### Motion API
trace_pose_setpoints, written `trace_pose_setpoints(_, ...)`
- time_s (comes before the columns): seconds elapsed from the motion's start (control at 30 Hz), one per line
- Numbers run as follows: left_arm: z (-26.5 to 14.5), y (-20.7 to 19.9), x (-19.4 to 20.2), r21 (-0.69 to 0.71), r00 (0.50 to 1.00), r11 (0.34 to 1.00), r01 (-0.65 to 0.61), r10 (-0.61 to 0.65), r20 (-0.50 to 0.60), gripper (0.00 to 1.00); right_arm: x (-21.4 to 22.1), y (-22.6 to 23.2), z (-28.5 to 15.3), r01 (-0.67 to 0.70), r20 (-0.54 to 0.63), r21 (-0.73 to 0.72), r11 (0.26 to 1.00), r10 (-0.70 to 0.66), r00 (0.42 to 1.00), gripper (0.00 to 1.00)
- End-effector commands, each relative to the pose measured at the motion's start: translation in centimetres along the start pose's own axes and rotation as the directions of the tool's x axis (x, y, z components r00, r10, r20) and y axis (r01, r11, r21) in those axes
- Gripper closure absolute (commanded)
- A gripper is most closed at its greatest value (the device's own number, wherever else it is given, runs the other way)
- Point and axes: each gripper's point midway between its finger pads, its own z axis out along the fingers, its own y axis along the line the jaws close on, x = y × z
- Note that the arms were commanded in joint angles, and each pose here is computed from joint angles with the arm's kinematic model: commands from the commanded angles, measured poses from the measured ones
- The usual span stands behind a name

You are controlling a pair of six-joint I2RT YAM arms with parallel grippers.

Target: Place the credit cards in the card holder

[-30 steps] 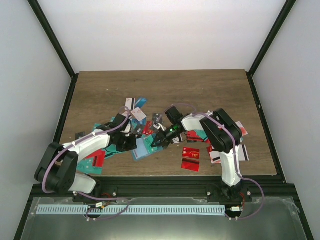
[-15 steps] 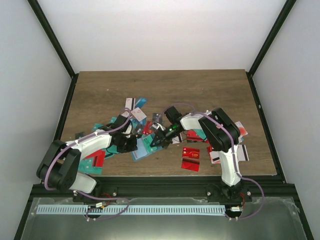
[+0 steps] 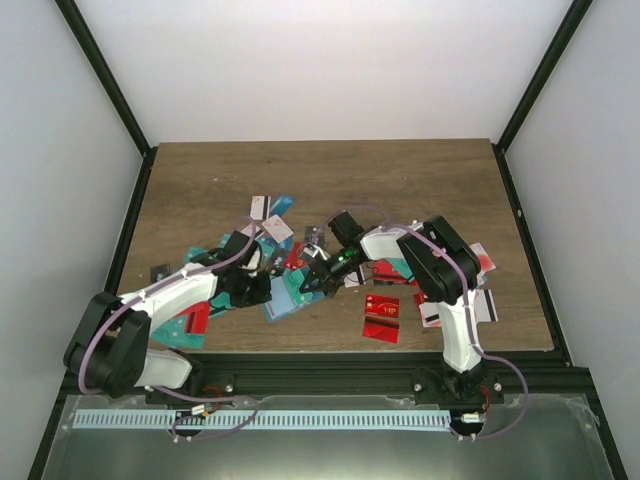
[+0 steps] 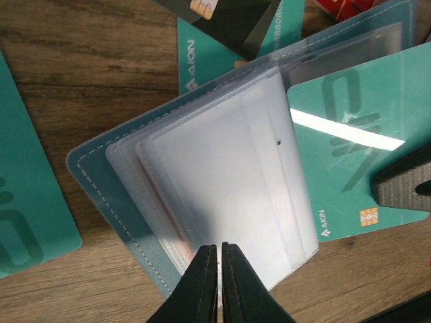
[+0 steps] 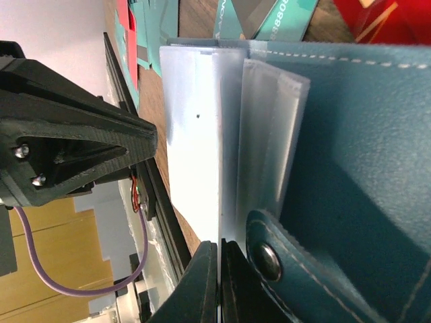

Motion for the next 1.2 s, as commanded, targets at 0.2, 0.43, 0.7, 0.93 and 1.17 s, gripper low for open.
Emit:
trace_pose_setpoints(0.2,1.2,1.5,1.2,-0.042,0.999,0.999,0.023,-0.025,-0.035,0.95,-0.8,1.2,0.5,0.052,-0.012,-0.055,0.997,-0.053,0.999,0.99)
trace_pose_setpoints(0.43,1.6,1.6,1.3,-0.045,0.999,0.999,0.02,-0.022,-0.045,0.95,-0.9,0.6,1.1,0.042,-0.026,-0.046,0.998,-0.043,0.999,0.99)
trace_pose_setpoints(0.7,1.8,1.7,1.3,-0.047,0.999,0.999,0.016,-0.018,-0.051,0.95,-0.8,0.3,1.7,0.03,-0.039,-0.054,0.998,-0.033,0.999,0.99)
trace_pose_setpoints(0.93,2.0,1.7,1.4,-0.046,0.998,0.999,0.012,-0.015,-0.061,0.95,-0.5,0.4,2.1,0.023,-0.055,-0.079,0.997,-0.027,0.998,0.99)
trace_pose_setpoints(1.17,2.0,1.6,1.5,-0.039,0.998,0.999,0.012,-0.014,-0.061,0.95,-0.8,0.7,2.4,0.015,-0.051,-0.106,0.994,-0.02,0.998,0.99)
